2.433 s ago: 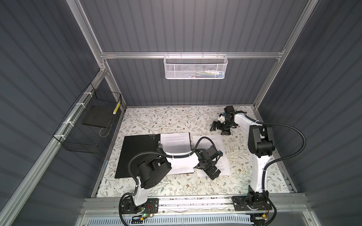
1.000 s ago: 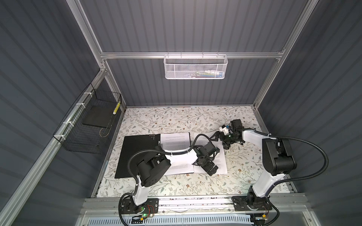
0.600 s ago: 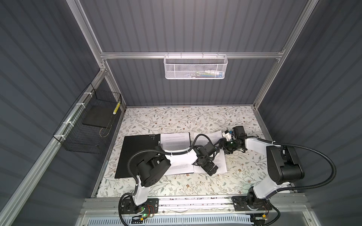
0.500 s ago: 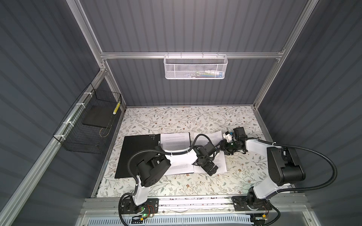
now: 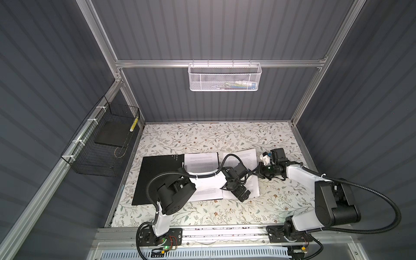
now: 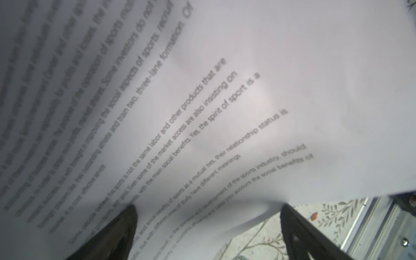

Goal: Put the files into the folder

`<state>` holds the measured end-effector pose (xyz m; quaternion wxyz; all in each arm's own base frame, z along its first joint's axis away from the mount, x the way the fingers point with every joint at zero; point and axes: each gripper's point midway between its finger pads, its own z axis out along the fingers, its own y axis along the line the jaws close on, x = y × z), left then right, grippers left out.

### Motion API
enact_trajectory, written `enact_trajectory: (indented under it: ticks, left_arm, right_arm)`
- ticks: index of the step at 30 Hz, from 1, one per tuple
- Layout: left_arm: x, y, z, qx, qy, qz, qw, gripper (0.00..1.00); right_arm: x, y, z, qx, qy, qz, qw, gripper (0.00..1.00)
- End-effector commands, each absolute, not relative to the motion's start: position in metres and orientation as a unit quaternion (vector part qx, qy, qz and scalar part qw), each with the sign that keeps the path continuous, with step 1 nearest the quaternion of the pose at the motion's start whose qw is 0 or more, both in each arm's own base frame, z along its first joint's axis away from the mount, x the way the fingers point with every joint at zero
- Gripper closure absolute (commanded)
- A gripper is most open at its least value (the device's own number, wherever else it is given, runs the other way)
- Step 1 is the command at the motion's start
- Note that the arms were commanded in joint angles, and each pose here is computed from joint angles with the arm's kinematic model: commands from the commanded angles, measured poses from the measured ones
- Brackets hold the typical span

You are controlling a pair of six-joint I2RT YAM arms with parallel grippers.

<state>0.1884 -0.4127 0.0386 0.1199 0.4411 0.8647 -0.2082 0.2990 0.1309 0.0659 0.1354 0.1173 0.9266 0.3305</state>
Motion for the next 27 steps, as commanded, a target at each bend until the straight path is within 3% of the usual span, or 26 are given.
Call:
enact_trajectory:
  ticks: [1, 5, 9, 16, 24, 27]
  left_arm:
    - [0.189, -0.421, 0.091, 0.422, 0.853, -0.264, 0.157, 0.0]
    - [0.208, -0.423, 0.178, 0.351, 0.825, -0.335, 0.29, 0.0]
    - [0.229, -0.371, 0.214, 0.294, 0.834, -0.264, 0.385, 0.0]
    - [0.226, -0.266, 0.205, 0.266, 0.869, -0.094, 0.406, 0.0]
    - [0.219, -0.191, 0.237, 0.232, 0.845, -0.029, 0.482, 0.0]
    - [0.22, -0.175, 0.248, 0.211, 0.836, -0.018, 0.506, 0.0]
  right_arm:
    - [0.29, 0.124, 0.076, 0.132, 0.93, 0.314, 0.141, 1.0]
    - [0.285, 0.118, 0.101, 0.135, 0.929, 0.302, 0.166, 1.0]
    - [0.284, 0.122, 0.14, 0.116, 0.931, 0.283, 0.201, 1.0]
    - [0.288, 0.184, 0.201, 0.038, 0.929, 0.276, 0.243, 1.0]
    - [0.277, 0.339, 0.282, -0.113, 0.879, 0.397, 0.239, 1.0]
    - [0.282, 0.359, 0.294, -0.121, 0.855, 0.447, 0.232, 1.0]
